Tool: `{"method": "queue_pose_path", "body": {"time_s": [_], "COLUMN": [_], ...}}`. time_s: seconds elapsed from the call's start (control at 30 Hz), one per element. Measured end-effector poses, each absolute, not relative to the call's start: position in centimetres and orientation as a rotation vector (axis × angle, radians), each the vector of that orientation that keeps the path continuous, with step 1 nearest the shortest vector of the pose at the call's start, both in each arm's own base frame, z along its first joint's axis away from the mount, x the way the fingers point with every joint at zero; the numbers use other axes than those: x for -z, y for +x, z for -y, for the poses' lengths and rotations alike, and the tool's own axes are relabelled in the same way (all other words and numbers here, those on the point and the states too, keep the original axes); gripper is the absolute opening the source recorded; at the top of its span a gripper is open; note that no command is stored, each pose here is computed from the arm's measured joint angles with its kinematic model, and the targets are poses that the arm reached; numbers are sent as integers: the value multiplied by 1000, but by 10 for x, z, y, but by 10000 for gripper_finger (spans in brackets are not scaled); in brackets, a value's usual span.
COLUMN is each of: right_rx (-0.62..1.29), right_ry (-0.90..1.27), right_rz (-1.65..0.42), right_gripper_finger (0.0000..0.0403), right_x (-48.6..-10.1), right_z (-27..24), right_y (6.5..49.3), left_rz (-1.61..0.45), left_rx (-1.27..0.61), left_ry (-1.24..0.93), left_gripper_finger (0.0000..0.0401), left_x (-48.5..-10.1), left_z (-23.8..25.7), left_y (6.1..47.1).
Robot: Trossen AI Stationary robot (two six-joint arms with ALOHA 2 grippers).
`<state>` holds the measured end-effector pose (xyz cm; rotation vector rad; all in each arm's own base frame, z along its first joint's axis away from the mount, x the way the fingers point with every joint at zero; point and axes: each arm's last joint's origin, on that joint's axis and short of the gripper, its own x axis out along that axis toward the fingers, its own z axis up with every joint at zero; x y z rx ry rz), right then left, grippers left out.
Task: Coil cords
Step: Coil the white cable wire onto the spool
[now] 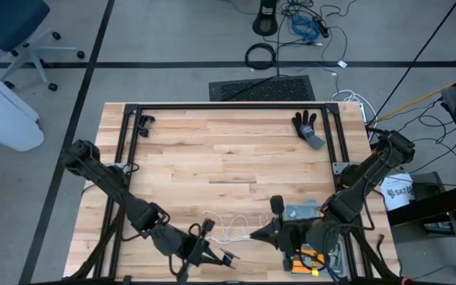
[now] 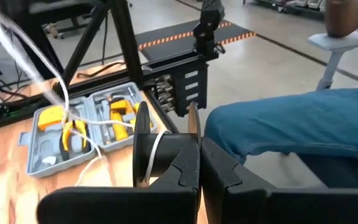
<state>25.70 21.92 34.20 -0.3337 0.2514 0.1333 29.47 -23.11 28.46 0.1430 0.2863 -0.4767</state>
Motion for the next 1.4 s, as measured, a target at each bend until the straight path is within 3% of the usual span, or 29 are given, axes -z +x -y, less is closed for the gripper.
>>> {"method": "queue_pose_path", "body": {"time_s": [0.5, 1.4], "right_rx": [-174, -63], "right_ry": [-363, -458], "right_rz": [-112, -148], "right_gripper_finger": [0, 0], "right_x": [-355, -318], "right_z": [-230, -218], "right_y": [254, 308], "left_rz": [-314, -158], "left_rx": [458, 600], "left_ry": [122, 103], "left_gripper_finger": [2, 2], "left_x": [-281, -290], "left_z": [225, 238], "left_y": [301, 301]}}
